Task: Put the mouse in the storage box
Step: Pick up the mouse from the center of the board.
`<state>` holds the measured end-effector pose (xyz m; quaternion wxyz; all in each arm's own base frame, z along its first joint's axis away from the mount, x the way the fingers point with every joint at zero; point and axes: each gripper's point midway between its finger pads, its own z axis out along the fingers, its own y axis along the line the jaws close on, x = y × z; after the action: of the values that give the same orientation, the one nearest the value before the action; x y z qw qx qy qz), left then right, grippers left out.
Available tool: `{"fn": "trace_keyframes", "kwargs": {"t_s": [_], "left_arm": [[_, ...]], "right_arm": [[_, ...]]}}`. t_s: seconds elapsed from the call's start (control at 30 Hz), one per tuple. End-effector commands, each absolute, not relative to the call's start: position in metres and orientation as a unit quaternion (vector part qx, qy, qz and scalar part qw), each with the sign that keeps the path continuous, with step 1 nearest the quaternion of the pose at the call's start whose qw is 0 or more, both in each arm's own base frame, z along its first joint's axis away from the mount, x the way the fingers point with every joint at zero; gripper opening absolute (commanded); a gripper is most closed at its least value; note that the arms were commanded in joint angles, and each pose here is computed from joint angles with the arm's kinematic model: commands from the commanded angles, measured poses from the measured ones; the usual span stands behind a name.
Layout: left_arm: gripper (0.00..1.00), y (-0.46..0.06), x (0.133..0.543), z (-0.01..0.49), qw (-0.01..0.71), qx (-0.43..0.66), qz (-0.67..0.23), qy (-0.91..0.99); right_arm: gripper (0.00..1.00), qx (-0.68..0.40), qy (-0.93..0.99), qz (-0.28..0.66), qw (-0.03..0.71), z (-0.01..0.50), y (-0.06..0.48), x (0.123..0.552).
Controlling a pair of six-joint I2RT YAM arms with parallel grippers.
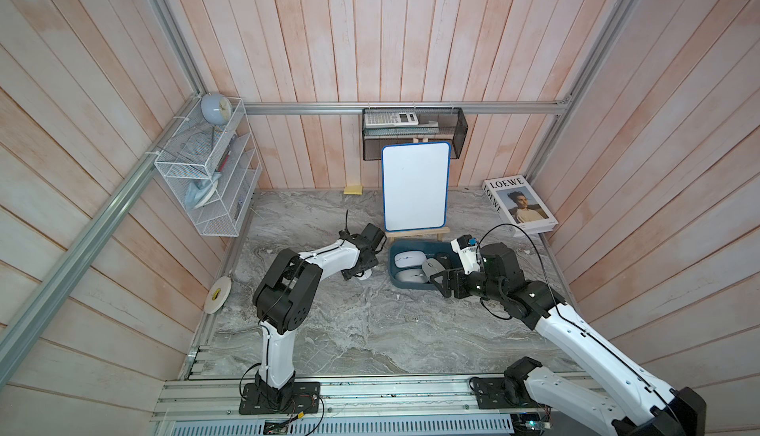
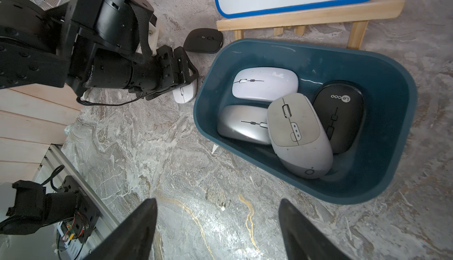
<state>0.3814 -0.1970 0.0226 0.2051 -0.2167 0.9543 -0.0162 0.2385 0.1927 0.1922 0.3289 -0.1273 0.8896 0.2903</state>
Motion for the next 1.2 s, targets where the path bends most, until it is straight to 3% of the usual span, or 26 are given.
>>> {"fn": "trace_keyframes", "kwargs": {"t_s": [0.0, 0.17, 0.2, 0.4, 0.57, 0.67, 0.87, 1.03, 1.17], "left_arm": [[0.76, -0.193, 0.358, 0.007, 0.167, -0.193, 0.002, 0.967], [0.45, -0.198, 0.361, 0.010, 0.165, -0.170, -0.001, 0.972], [0.43, -0.198, 0.361, 0.012, 0.166, -0.166, -0.003, 0.972], [0.42, -0.204, 0.362, 0.040, 0.195, -0.124, -0.036, 0.972], [0.41, -0.224, 0.359, 0.115, 0.274, 0.002, -0.104, 0.956], [0.41, -0.251, 0.334, 0.173, 0.311, 0.127, -0.186, 0.923], [0.41, -0.250, 0.280, 0.265, 0.405, 0.281, -0.226, 0.840], [0.43, -0.240, 0.246, 0.293, 0.469, 0.366, -0.232, 0.770], [0.43, -0.241, 0.233, 0.289, 0.463, 0.416, -0.229, 0.749]], "right_arm": [[0.81, -0.123, 0.892, 0.287, 0.328, 0.185, 0.193, 0.240], [0.81, -0.118, 0.893, 0.285, 0.327, 0.183, 0.193, 0.241], [0.81, -0.118, 0.893, 0.285, 0.327, 0.183, 0.193, 0.241], [0.81, -0.115, 0.897, 0.279, 0.322, 0.177, 0.191, 0.241], [0.81, -0.095, 0.900, 0.294, 0.307, 0.176, 0.196, 0.242], [0.81, -0.084, 0.895, 0.326, 0.293, 0.185, 0.206, 0.242], [0.80, -0.058, 0.864, 0.417, 0.275, 0.230, 0.233, 0.244], [0.79, -0.053, 0.835, 0.464, 0.291, 0.272, 0.247, 0.239], [0.80, -0.078, 0.816, 0.491, 0.295, 0.300, 0.271, 0.225]]}}
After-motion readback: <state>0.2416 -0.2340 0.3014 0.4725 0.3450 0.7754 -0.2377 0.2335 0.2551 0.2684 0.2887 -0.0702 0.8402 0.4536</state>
